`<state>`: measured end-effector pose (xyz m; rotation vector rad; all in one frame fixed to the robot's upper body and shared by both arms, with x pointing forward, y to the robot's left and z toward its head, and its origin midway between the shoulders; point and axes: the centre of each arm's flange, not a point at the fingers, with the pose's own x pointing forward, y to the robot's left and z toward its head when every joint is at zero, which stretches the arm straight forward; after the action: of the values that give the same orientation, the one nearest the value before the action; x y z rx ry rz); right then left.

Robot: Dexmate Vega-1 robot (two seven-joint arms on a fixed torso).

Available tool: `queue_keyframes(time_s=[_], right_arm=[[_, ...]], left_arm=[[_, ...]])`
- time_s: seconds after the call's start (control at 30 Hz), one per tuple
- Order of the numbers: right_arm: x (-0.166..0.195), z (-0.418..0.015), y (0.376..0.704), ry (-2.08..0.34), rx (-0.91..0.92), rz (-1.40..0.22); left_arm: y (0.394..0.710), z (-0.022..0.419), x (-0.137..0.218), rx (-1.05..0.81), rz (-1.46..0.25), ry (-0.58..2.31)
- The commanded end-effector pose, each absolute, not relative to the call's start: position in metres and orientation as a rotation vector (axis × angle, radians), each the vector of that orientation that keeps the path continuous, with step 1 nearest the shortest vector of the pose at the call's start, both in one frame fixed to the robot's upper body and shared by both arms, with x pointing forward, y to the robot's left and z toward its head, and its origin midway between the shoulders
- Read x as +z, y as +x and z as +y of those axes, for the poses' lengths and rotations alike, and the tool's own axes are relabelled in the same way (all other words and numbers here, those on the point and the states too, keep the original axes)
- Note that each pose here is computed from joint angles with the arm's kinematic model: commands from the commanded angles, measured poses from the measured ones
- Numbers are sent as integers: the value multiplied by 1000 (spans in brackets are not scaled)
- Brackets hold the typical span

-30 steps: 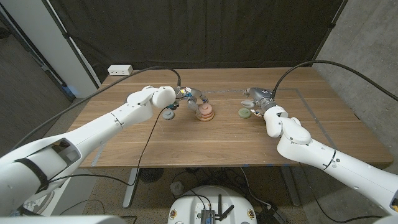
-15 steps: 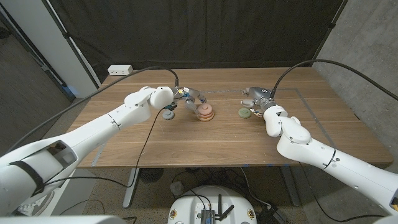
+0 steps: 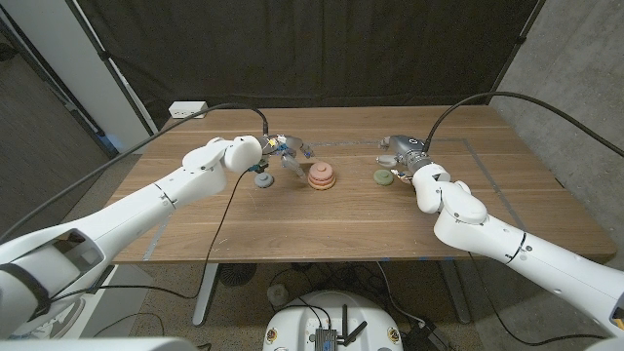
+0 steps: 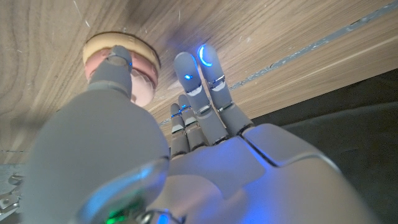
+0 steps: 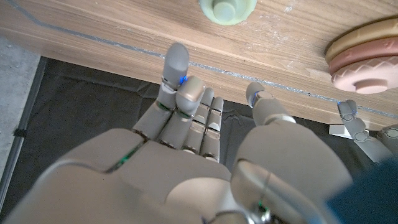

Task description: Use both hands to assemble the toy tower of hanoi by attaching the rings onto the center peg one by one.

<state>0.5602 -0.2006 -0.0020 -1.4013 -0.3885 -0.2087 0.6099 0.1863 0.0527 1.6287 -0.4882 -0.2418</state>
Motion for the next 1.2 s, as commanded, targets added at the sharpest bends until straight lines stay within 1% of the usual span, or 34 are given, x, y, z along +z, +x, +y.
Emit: queue_keyframes(time_s=[0.03, 0.33, 0.7, 1.2], right_arm=[[-2, -203, 562, -1386, -217, -396], [-3, -200, 559, -1394, -201, -410], [-1, -203, 558, -1400, -192, -422], [2, -211, 561, -1382, -194, -439]], left_arm=[[593, 214, 50, -155, -493, 1550], [581, 230, 38, -94, -488, 1507], [572, 240, 14, -23, -458, 1440], [555, 264, 9, 97, -445, 1358]])
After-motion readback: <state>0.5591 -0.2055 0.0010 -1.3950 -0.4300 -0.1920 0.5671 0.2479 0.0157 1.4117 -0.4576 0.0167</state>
